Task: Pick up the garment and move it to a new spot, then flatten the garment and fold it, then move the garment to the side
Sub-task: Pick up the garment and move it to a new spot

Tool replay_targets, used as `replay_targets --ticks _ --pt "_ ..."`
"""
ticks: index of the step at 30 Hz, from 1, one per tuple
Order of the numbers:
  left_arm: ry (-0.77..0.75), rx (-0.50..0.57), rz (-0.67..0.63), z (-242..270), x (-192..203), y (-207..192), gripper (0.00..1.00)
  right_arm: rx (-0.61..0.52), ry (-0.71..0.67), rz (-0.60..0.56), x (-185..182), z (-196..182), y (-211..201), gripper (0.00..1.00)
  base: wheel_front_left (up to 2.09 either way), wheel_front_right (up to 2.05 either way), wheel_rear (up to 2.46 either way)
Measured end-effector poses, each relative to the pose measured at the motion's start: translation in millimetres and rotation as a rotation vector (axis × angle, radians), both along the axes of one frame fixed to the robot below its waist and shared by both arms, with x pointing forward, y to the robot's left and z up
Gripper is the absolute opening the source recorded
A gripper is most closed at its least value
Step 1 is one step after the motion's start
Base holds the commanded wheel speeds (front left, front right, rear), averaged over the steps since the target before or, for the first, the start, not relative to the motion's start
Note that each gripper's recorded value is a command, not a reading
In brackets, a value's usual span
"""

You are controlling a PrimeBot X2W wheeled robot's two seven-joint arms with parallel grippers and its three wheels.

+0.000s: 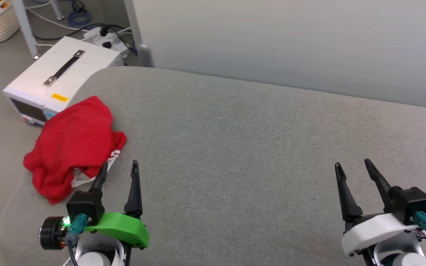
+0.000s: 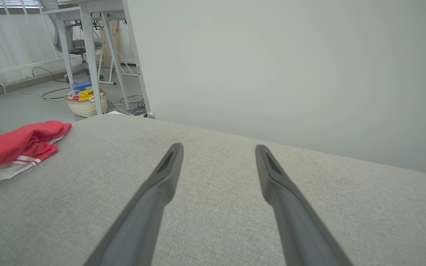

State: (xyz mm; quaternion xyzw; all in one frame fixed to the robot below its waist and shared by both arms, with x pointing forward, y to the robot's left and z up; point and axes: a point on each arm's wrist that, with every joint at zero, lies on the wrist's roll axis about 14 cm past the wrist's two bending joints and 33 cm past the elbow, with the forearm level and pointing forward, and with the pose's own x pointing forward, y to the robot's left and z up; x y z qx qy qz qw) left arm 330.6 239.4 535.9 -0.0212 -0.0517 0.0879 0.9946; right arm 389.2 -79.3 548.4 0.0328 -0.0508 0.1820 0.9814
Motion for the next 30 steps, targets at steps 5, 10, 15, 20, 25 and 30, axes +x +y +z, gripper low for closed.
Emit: replay_targets --ticks 5,10,15,20,25,30 --pt "-0.007 0.000 0.067 0.3 -15.3 20.0 1.00 0.004 -0.010 0.066 3.5 3.0 23.3 1.00 0.00 0.00 0.00" --pt "-0.013 -0.004 0.131 0.1 -31.1 37.7 1.00 0.007 -0.020 0.129 5.5 5.8 45.6 1.00 0.00 0.00 0.00" --pt "-0.020 -0.009 0.186 -0.3 -46.9 52.2 1.00 0.011 -0.027 0.183 7.5 7.9 65.1 1.00 0.00 0.00 0.00" --pt "-0.026 -0.019 0.236 -1.0 -62.2 64.6 1.00 0.015 -0.030 0.237 7.6 9.1 84.2 1.00 0.00 0.00 0.00" --pt "-0.035 -0.028 0.277 -1.1 -75.5 74.0 1.00 0.021 -0.036 0.283 6.4 10.8 100.1 1.00 0.00 0.00 0.00" --pt "-0.044 -0.036 0.311 -1.7 -86.9 81.6 1.00 0.031 -0.042 0.320 5.4 12.6 113.2 1.00 0.00 0.00 0.00"
